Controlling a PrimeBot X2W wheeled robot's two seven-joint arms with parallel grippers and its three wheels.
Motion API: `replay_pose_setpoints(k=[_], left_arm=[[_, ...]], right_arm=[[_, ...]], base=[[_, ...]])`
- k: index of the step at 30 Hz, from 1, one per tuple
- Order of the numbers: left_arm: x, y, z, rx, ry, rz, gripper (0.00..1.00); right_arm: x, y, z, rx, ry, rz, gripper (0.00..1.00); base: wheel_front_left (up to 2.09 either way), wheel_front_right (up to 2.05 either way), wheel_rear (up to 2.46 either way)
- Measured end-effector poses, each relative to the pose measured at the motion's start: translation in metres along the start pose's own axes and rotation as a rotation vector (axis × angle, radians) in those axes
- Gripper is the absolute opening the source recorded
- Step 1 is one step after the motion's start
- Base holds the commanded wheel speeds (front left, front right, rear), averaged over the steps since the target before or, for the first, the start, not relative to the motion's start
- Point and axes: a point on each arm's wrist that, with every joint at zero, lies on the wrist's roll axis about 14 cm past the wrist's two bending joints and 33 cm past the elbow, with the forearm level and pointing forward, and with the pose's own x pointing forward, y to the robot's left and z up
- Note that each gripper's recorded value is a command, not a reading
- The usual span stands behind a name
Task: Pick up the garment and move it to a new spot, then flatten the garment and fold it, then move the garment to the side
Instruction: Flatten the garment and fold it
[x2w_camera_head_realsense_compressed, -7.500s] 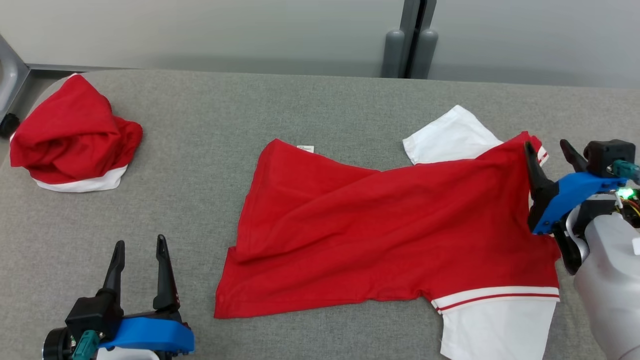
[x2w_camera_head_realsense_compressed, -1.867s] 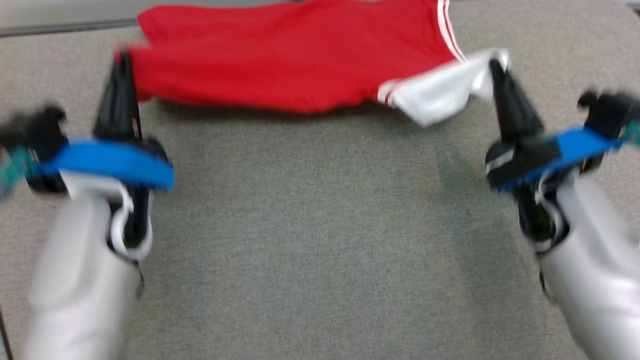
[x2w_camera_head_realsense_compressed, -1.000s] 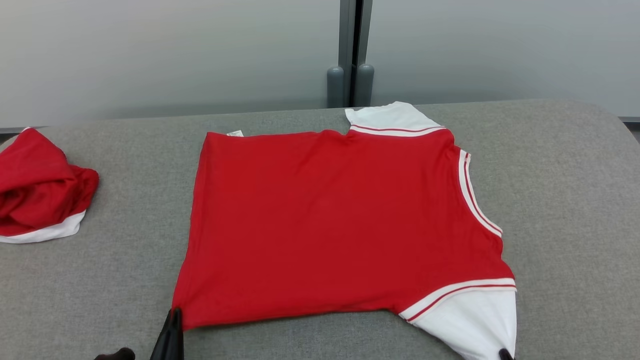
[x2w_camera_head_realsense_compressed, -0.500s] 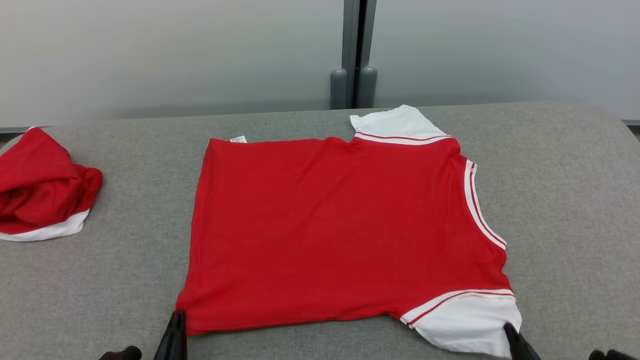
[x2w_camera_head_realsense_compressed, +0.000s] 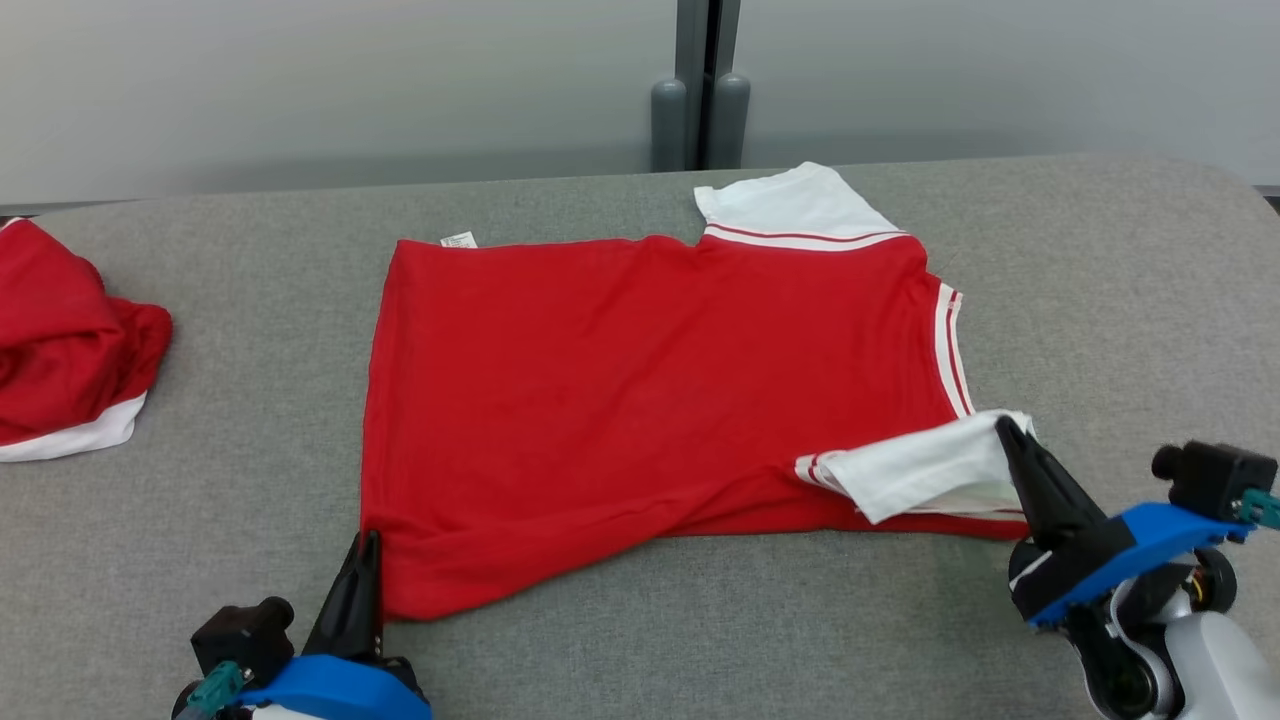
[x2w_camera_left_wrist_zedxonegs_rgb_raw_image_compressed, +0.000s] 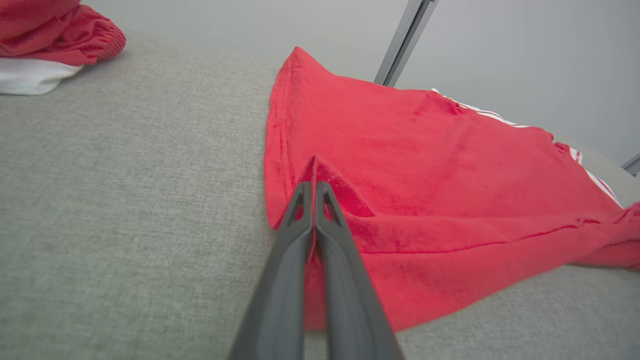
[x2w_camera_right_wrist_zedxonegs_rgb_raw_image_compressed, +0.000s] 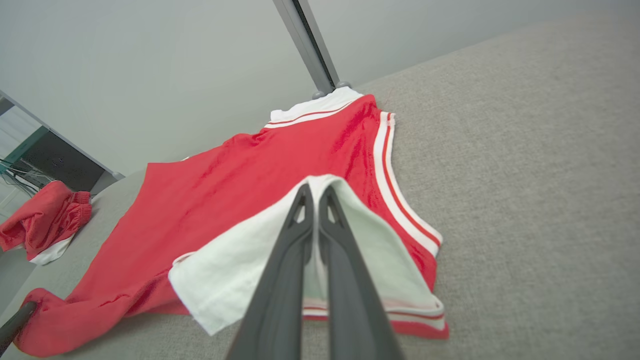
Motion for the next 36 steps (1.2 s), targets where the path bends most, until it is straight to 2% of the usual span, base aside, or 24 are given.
replay_pose_setpoints(k=[6, 13, 21, 22, 23, 24, 25, 29, 36], left_arm=[[0.014, 0.001, 0.009, 0.026, -0.012, -0.016, 0.00], [0.038, 0.005, 0.020, 0.068, -0.006, -0.031, 0.00], [0.064, 0.012, 0.027, 0.111, 0.016, -0.035, 0.00], [0.066, 0.012, 0.026, 0.115, 0.022, -0.037, 0.00], [0.067, 0.013, 0.025, 0.118, 0.029, -0.035, 0.01], [0.068, 0.014, 0.026, 0.119, 0.029, -0.032, 0.88], [0.069, 0.014, 0.028, 0.120, 0.024, -0.031, 1.00], [0.069, 0.016, 0.043, 0.121, -0.024, -0.015, 1.00], [0.037, 0.012, 0.020, 0.089, -0.001, 0.007, 1.00]], right_arm=[[0.041, 0.003, 0.002, -0.051, 0.051, 0.020, 0.00], [0.079, 0.000, -0.008, -0.046, 0.112, 0.001, 0.00], [0.096, -0.001, -0.014, -0.042, 0.117, -0.010, 0.00], [0.097, -0.002, -0.014, -0.041, 0.112, -0.014, 0.18], [0.097, -0.003, -0.013, -0.039, 0.101, -0.017, 0.64], [0.098, -0.003, -0.013, -0.030, 0.097, -0.018, 1.00], [0.098, -0.002, -0.014, -0.025, 0.092, -0.017, 1.00], [0.093, -0.004, -0.010, -0.055, 0.057, -0.011, 1.00], [0.053, -0.026, -0.033, -0.146, 0.100, -0.026, 1.00]], base=[[0.00, 0.00, 0.00], [0.00, 0.00, 0.00], [0.00, 0.00, 0.00], [0.00, 0.00, 0.00], [0.00, 0.00, 0.00], [0.00, 0.00, 0.00], [0.00, 0.00, 0.00], [0.00, 0.00, 0.00], [0.00, 0.00, 0.00]])
